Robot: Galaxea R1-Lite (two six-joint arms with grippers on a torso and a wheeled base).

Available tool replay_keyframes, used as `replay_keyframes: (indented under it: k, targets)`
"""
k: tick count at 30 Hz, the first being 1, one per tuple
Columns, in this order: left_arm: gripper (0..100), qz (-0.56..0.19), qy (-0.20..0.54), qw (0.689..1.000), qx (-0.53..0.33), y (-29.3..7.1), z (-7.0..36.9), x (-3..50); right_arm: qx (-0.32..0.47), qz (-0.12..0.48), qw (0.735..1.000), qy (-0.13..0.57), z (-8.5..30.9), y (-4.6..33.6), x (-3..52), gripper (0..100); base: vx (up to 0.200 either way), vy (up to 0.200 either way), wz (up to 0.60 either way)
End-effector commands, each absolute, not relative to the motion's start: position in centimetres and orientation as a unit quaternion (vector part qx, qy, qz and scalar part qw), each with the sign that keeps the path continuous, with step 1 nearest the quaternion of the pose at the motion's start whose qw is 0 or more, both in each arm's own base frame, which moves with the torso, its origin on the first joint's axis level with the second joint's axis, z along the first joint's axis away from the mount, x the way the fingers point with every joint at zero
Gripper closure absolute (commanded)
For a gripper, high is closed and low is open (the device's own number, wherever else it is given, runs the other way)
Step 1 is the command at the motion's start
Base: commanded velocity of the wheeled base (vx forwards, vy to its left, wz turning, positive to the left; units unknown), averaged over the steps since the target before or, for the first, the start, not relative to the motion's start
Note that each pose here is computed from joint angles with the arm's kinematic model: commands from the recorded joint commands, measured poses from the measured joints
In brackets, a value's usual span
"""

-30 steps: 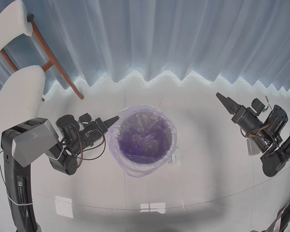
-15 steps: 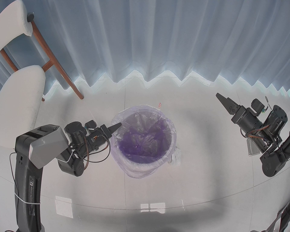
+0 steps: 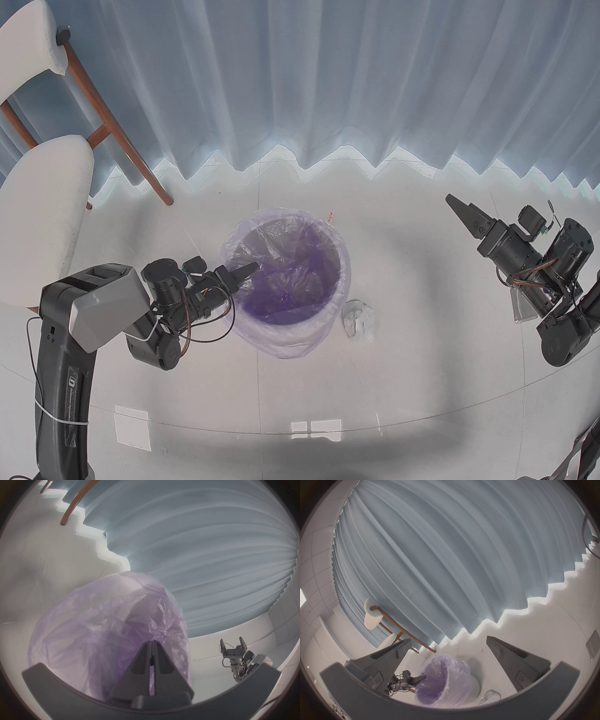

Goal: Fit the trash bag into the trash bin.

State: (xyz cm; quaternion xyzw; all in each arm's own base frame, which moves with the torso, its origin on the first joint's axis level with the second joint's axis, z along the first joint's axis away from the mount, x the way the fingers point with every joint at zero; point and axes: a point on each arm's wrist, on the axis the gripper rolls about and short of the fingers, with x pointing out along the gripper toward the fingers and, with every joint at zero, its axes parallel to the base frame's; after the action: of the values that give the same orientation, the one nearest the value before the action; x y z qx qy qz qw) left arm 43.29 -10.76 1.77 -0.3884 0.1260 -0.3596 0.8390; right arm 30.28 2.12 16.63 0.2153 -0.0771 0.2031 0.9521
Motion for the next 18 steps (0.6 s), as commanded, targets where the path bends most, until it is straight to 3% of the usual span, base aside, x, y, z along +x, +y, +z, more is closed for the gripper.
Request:
replay_keyframes:
  k: [1, 8, 18]
  targets:
    - [100, -0.374, 0.115, 0.836, -0.385, -11.7, 3.3, 42.8, 0.215, 0.203, 0.952, -0.076, 16.6, 2.1, 30.3, 0, 0.000, 0.000, 0.00]
    - [100, -0.386, 0.084, 0.836, -0.380, -11.9, 7.2, 41.5, 0.215, 0.203, 0.952, -0.076, 16.6, 2.1, 30.3, 0, 0.000, 0.000, 0.00]
    - [100, -0.353, 0.073, 0.850, -0.384, -8.8, 6.8, 42.5, 0.215, 0.203, 0.952, -0.074, 16.5, 2.1, 30.2, 0, 0.000, 0.000, 0.00]
